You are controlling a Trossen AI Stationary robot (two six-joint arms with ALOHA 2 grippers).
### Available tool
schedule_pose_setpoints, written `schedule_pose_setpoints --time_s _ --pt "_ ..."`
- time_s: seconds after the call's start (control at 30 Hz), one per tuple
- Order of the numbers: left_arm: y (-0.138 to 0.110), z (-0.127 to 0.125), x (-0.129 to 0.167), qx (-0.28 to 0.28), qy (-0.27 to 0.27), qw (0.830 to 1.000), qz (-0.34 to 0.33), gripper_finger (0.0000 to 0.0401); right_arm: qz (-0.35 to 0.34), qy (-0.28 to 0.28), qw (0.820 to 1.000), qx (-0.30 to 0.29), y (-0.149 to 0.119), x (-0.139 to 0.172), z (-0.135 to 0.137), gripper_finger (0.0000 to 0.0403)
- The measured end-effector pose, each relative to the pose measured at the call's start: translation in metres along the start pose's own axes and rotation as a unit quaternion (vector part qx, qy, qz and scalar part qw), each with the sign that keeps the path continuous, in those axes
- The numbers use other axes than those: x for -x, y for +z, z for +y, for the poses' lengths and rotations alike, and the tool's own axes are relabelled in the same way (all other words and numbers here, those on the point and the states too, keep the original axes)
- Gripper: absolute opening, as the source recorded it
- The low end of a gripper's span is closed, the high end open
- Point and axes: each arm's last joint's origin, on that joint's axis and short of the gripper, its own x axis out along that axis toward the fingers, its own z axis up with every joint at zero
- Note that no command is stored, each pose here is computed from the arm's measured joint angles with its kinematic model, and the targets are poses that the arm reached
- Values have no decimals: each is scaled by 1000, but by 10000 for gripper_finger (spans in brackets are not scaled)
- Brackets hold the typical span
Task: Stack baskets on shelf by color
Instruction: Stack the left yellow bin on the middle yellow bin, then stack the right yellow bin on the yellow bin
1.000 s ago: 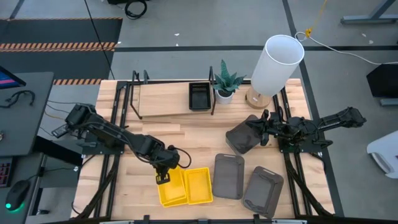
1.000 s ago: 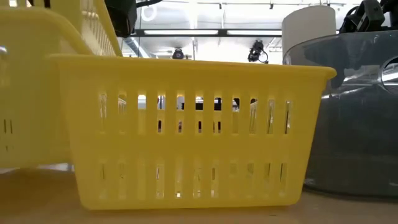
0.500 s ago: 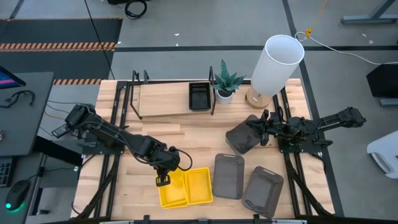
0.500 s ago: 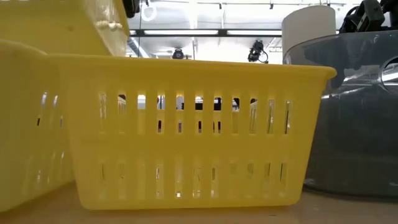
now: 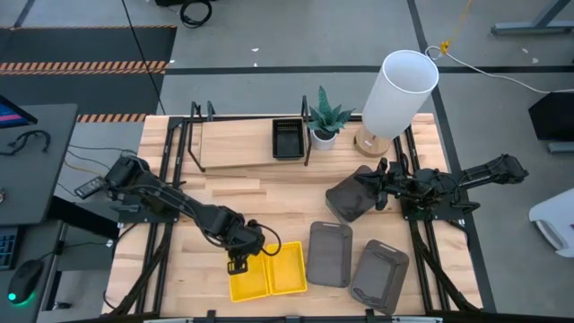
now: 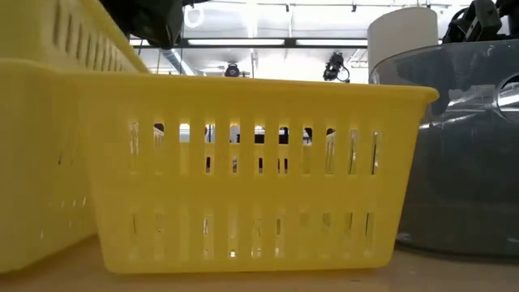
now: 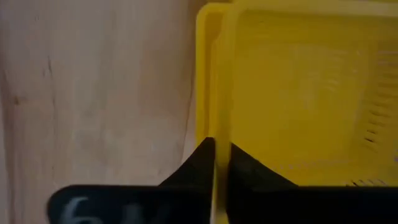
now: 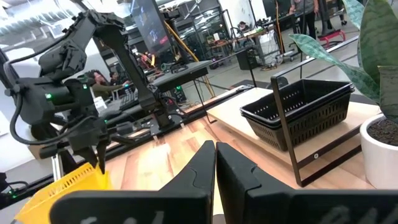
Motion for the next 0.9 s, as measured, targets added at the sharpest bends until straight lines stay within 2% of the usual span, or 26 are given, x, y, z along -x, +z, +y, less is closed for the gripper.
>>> schedule_pose_setpoints --time_s 0.3,0.43,0.57,0.77,0.9 --pt "4 5 18 28 -1 1000 -4 154 0 0 1000 0 0 0 0 19" --pt "17 7 31 38 21 997 -58 185 0 0 1000 0 0 0 0 19" --pt "35 9 28 35 13 992 -125 189 0 0 1000 0 0 0 0 19" --pt "60 9 0 21 -4 986 -168 165 0 0 1000 0 0 0 0 19" --pt "70 11 -20 5 5 984 -178 152 0 0 1000 0 0 0 0 19"
